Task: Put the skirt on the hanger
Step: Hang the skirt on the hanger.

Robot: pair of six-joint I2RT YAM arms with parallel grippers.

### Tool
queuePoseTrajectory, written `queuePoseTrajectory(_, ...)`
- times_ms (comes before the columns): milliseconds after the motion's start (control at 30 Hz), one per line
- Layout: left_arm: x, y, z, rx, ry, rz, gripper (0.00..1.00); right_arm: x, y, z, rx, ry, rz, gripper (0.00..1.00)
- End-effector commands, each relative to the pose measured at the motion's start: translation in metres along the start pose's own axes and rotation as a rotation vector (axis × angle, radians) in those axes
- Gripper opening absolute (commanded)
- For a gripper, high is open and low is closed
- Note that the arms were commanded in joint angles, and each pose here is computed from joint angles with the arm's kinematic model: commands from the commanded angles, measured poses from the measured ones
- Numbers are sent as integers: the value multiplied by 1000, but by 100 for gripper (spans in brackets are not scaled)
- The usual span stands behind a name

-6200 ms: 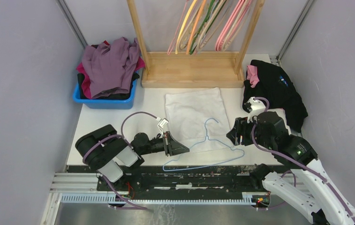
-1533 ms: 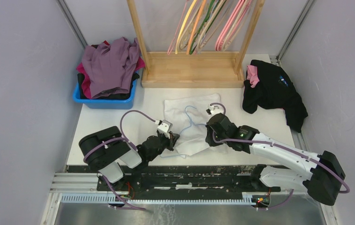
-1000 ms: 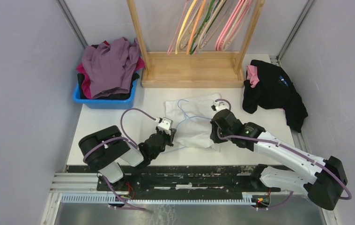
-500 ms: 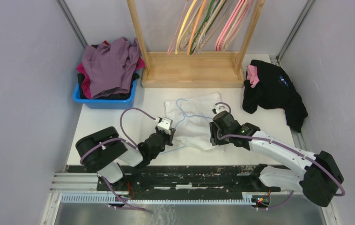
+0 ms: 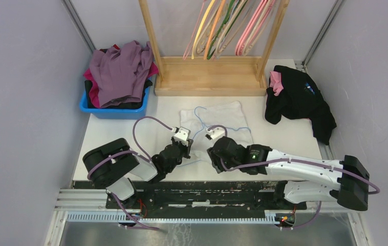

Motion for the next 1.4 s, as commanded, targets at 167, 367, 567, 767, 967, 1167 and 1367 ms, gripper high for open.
queuePoseTrajectory(167, -15, -6, -6, 1, -29, -50, 3, -38, -31, 8, 82, 190, -23, 49)
queuePoseTrajectory(367, -17, -5, -5, -3, -30, -54, 3, -35, -60, 11, 109, 242, 38, 54)
queuePoseTrajectory(567, -19, -5, -5, -2, -30, -61, 3, -30, -74, 10, 137, 275, 84, 55)
queuePoseTrajectory(767, -21, -5, -7, 3, -30, -66, 3, -25, -85, 11, 142, 292, 109, 43)
queuePoseTrajectory(967, -22, -5, -8, 6, -27, -67, 3, -18, -97, 11, 138, 307, 130, 31)
queuePoseTrajectory(1167, -22, -5, -8, 5, -28, -69, 3, -15, -101, 13, 94, 276, 112, 13)
queuePoseTrajectory(1367, -27, -9, -11, 3, -36, -82, 3, -31, -74, 14, -5, 207, 48, 4)
Point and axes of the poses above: each gripper's point midway between its finger pads, its own y axis back along the fingers, its own z axis along the line the jaws close on, x = y × z, the point moved 1 cm from there along y, back along the fingers, and after that the axes turned 14 degrees about y, right-handed, at the moved point
